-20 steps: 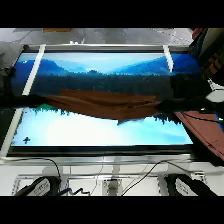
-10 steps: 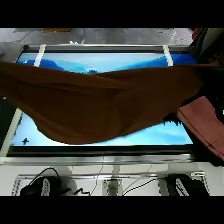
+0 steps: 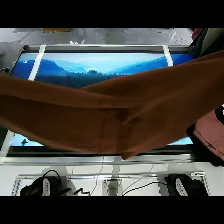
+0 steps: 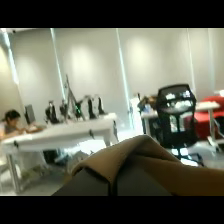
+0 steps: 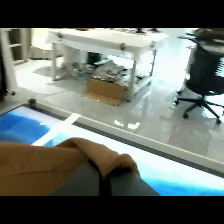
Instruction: Fold the clothes and pants, and hang the long-sleeved shirts on hangers.
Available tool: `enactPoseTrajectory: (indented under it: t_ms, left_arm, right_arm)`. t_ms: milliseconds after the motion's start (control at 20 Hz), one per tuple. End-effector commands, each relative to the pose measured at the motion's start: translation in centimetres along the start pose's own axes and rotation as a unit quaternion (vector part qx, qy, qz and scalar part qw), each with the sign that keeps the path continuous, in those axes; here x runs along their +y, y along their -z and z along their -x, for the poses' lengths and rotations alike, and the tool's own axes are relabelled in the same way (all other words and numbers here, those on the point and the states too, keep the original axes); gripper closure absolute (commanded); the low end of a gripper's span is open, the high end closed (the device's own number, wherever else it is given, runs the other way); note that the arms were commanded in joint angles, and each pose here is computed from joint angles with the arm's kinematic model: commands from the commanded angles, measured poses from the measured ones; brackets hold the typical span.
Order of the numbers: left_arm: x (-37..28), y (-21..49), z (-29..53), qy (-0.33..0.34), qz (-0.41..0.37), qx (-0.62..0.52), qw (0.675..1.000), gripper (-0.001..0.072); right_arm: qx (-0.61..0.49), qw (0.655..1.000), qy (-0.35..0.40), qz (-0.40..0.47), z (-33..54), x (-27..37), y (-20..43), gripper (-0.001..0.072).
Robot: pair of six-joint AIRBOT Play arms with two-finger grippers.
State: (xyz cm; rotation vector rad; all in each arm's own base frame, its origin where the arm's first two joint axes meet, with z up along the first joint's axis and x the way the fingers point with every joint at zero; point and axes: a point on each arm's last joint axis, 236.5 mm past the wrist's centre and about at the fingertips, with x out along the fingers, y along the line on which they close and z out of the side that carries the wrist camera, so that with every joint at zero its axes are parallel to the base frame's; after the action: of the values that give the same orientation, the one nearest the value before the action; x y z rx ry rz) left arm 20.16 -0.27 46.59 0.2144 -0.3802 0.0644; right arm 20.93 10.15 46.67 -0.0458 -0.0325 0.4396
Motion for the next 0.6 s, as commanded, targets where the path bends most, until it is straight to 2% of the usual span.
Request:
enactPoseTrajectory:
  t_ms: [0, 50, 150, 300, 400, 550]
  left_arm:
    - [-1.8, 8.3, -2.4, 0.055, 0.054, 0.122, 0.99, 0.0692]
    - [-2.8, 12.7, -3.1, 0.08, 0.089, 0.188, 0.975, 0.0693]
    - [-5.2, 23.1, -3.8, 0.128, 0.174, 0.335, 0.917, 0.0692]
    - [-9.5, 35.9, -4.8, 0.183, 0.23, 0.474, 0.83, 0.0692]
    - [-12.0, 43.7, -6.2, 0.19, 0.223, 0.512, 0.807, 0.0692]
    - [-13.5, 50.6, -9.3, 0.138, 0.235, 0.514, 0.814, 0.0692]
  right_arm:
    - [0.043, 0.996, 0.04, -0.066, -4.0, -4.6, 2.5, 0.0697]
    - [0.089, 0.99, 0.037, -0.098, -6.8, -6.3, 5.5, 0.0698]
    - [0.212, 0.963, 0.018, -0.166, -11.6, -8.6, 14.1, 0.0697]
    - [0.395, 0.881, -0.014, -0.26, -15.7, -10.2, 28.8, 0.0697]
    - [0.454, 0.838, -0.016, -0.304, -17.9, -11.4, 35.9, 0.0697]
    - [0.469, 0.812, 0.011, -0.346, -21.1, -13.8, 43.5, 0.0697]
